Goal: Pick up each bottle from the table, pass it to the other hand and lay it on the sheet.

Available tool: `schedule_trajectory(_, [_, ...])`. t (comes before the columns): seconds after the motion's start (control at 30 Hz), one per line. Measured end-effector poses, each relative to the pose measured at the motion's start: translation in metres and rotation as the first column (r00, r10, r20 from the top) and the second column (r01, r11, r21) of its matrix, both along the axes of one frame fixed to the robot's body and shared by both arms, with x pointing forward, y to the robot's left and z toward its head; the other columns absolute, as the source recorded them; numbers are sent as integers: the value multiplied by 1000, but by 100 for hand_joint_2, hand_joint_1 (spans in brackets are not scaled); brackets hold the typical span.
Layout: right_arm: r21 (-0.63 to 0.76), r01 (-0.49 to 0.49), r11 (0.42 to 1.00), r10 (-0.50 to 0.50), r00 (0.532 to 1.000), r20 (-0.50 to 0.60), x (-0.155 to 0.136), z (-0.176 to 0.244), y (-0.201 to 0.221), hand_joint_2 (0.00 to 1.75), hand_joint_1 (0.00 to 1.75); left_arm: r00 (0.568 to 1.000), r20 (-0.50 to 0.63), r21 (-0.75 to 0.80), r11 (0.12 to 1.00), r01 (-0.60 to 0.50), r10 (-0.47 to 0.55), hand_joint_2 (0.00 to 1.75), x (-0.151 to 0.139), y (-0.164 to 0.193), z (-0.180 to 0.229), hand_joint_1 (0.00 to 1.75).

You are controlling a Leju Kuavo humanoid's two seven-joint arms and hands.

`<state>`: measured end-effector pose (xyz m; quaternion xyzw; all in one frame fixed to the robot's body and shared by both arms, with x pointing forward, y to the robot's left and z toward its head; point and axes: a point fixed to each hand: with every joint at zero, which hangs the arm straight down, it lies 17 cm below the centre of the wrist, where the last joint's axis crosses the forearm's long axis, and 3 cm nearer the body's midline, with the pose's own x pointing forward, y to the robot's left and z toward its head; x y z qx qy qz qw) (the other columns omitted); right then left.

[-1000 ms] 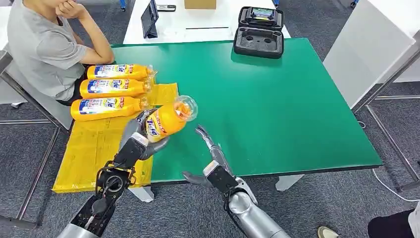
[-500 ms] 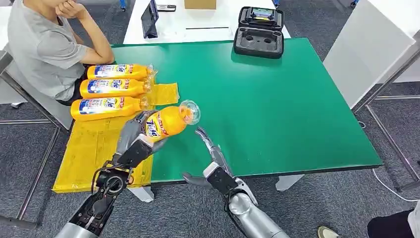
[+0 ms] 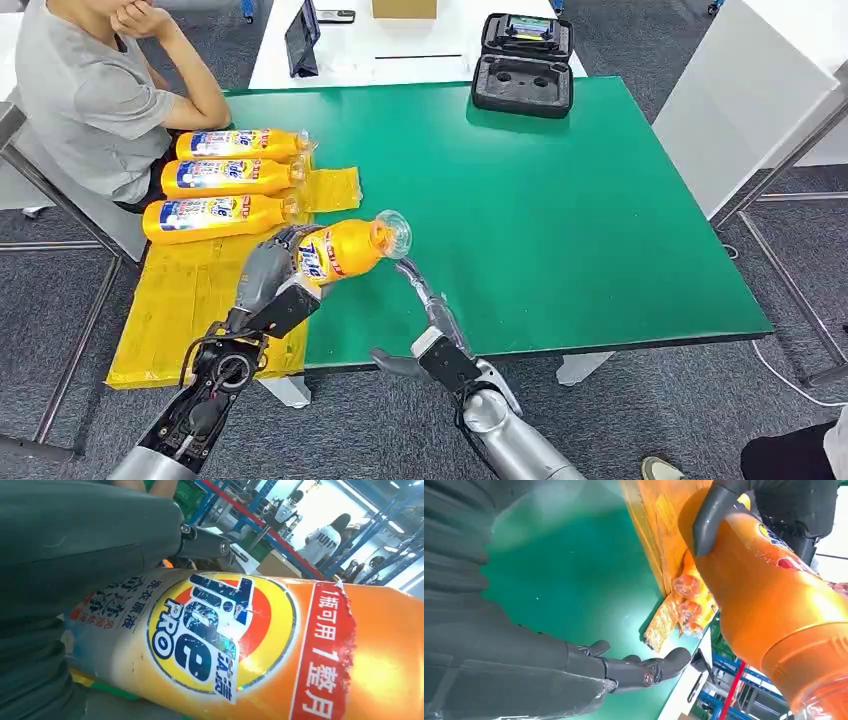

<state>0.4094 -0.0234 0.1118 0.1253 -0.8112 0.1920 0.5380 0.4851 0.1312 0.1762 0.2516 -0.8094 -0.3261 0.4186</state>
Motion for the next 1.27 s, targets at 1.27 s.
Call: schedule_trajectory(1.27, [1, 30, 1000, -30, 999, -18, 2, -9, -9, 175, 0, 989, 77, 275, 951, -139, 123, 175, 21, 18, -3, 175])
